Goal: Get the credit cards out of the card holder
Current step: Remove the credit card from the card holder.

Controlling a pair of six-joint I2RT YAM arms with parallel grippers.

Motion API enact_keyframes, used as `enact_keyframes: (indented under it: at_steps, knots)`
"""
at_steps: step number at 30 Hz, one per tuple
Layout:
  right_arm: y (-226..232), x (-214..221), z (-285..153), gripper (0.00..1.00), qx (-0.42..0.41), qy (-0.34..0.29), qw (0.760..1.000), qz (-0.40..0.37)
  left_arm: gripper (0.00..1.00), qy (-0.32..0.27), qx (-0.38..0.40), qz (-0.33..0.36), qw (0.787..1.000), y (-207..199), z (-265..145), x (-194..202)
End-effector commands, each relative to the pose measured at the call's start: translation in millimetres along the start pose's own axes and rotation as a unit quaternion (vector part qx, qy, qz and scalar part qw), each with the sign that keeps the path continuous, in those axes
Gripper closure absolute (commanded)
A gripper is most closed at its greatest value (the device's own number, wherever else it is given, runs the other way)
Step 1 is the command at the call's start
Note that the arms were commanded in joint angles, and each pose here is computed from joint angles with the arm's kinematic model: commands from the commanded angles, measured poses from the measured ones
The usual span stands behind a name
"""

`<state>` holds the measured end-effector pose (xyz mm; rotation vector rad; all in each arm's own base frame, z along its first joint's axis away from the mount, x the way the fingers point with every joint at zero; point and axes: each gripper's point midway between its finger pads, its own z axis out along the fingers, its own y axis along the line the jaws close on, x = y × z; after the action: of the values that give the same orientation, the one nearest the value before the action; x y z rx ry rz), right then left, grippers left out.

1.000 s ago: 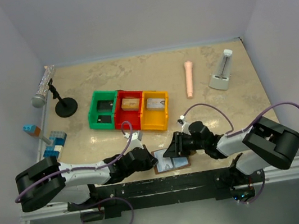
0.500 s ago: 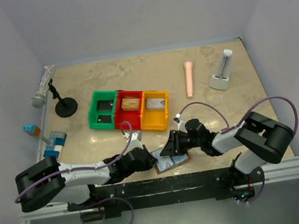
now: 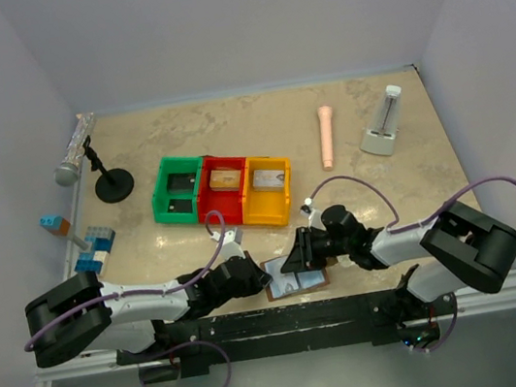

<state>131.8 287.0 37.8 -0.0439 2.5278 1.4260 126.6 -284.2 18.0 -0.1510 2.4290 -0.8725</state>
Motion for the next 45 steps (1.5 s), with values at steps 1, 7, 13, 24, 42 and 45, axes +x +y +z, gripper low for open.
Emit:
enact_keyframes:
  at_steps: [1,7,13,24,42,45]
  knots:
    - [10.1,-2.5,-3.8,0.68,-0.021,0.002,1.000,-0.018,1.00,0.033,-0.130,0.048,0.990,80.7,-8.2,22.6]
    - [9.3,-3.5,-8.7,0.70,-0.025,-0.003,1.000,-0.016,1.00,0.034,-0.135,0.044,0.989,84.3,-8.5,23.8]
    - [11.7,-4.6,-12.9,0.71,-0.030,-0.006,0.999,-0.017,1.00,0.034,-0.137,0.041,0.989,85.5,-7.9,24.2]
    - [7.8,-5.1,-18.3,0.71,-0.020,-0.007,1.000,-0.020,1.00,0.034,-0.141,0.037,0.989,89.2,-8.8,25.7]
    - [0.9,-6.0,-27.8,0.75,-0.001,-0.016,0.999,-0.029,1.00,0.034,-0.144,0.035,0.988,91.6,-9.2,26.2]
    - [-0.5,-6.1,-28.9,0.76,0.002,-0.017,0.999,-0.030,1.00,0.032,-0.143,0.034,0.989,91.0,-9.2,25.4]
